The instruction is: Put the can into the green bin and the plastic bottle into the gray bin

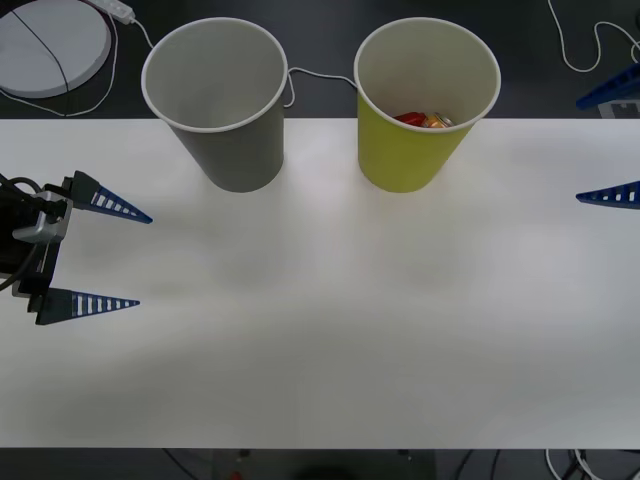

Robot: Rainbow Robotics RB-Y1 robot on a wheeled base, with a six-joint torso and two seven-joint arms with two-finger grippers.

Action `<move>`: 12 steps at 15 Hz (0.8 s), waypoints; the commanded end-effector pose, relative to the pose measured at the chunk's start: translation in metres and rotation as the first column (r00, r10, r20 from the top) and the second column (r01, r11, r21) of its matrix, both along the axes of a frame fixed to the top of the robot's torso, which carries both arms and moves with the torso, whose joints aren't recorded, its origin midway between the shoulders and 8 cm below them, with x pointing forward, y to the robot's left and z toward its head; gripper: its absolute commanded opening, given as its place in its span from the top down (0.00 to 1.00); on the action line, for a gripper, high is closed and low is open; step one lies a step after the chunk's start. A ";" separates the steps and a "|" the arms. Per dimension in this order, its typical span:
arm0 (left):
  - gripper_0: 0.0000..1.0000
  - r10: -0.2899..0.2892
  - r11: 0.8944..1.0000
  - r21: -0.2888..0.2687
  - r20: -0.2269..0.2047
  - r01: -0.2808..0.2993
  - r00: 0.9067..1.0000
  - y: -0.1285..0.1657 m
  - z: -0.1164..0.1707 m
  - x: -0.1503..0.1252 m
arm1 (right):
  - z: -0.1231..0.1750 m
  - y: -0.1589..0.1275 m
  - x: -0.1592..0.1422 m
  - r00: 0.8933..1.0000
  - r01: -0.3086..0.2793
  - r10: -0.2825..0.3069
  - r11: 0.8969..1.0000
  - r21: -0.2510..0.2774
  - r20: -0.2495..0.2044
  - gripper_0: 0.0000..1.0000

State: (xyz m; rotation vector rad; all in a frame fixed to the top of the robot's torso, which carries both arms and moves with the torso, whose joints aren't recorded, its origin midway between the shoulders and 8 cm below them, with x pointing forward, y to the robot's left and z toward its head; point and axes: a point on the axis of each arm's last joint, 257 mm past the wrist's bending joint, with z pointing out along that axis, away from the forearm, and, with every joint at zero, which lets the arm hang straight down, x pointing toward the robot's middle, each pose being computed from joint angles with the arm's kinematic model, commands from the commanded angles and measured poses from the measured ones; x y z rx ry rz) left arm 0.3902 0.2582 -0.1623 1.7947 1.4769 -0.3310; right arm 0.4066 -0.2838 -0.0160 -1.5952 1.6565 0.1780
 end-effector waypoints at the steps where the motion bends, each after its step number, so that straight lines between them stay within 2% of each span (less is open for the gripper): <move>1: 0.00 0.000 1.000 0.000 0.000 0.000 1.000 0.000 0.000 0.000 | -0.021 -0.010 -0.014 0.999 -0.037 0.037 0.999 0.019 0.011 0.00; 5: 0.00 0.000 1.000 0.000 0.000 0.000 1.000 0.000 0.000 0.000 | -0.056 -0.021 -0.034 0.996 -0.089 0.089 0.996 0.014 -0.004 0.00; 10: 0.00 0.000 1.000 0.000 0.000 0.000 1.000 0.000 0.000 0.000 | -0.081 -0.025 -0.040 0.994 -0.112 0.111 0.992 0.056 0.013 0.00; 12: 0.00 0.000 1.000 0.000 0.000 0.000 1.000 0.000 0.000 0.000 | -0.092 -0.028 -0.042 0.993 -0.116 0.115 0.992 0.058 0.024 0.00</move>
